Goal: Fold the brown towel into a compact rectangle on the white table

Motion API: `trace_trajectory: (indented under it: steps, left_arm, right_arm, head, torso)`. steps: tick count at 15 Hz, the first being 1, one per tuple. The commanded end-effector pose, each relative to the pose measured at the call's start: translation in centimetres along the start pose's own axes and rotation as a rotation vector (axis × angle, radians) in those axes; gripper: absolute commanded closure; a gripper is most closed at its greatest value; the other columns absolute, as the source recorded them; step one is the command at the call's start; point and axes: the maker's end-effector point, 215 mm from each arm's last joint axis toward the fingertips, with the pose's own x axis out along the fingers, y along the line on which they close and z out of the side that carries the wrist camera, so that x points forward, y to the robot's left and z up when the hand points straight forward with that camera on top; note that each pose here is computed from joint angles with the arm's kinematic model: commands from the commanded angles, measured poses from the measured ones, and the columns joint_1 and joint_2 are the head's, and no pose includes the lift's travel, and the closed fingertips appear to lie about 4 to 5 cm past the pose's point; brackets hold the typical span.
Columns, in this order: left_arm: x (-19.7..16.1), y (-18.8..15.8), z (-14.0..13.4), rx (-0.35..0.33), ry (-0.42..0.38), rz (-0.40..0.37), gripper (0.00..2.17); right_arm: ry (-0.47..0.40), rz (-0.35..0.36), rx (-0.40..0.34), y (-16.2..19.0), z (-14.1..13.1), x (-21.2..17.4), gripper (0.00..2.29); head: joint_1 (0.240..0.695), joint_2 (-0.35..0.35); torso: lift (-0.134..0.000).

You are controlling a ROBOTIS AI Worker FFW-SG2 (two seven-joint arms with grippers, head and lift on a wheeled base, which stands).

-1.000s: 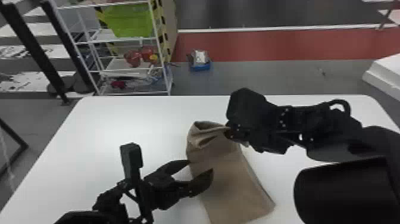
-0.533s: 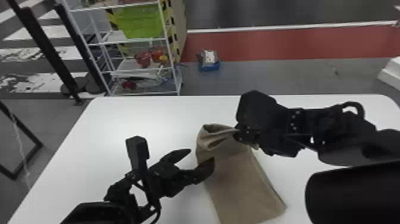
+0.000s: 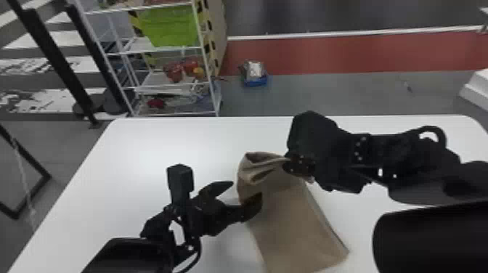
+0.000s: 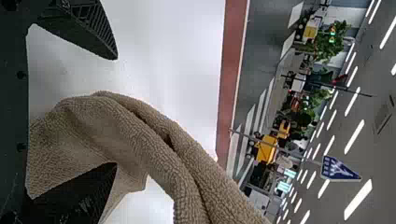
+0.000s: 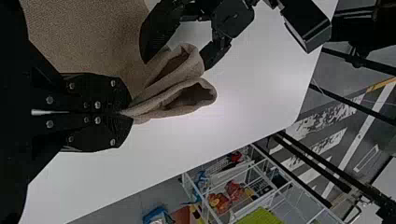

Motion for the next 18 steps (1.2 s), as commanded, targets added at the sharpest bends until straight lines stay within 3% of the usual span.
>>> trace_trajectory:
  steps: [1,11,18]
  left_arm:
    - [0.3,0.6,-0.2,-0.007,-0.001,0.008,0.07]
    - [-0.3,4.7,0.8,-0.023,-0.021,0.073,0.07]
    - [0.2,4.7,0.7,-0.026,-0.018,0.065,0.07]
  right_arm:
    - [-0.012,-0.002,-0.001,0.0,0.4,-0.3,1.6]
    - [-0.003,-0.025,0.006,-0.7,-0.8,-1.6,1.6]
    - [-0.003,-0.018,0.012,-0.5,-1.0,-1.5,1.6]
  head:
    - [0.695,0.147]
    - [0.695,0.17]
    - [0.695,0.174]
  torso:
    - [-0.123]
    - [-0.123]
    - [-0.123]
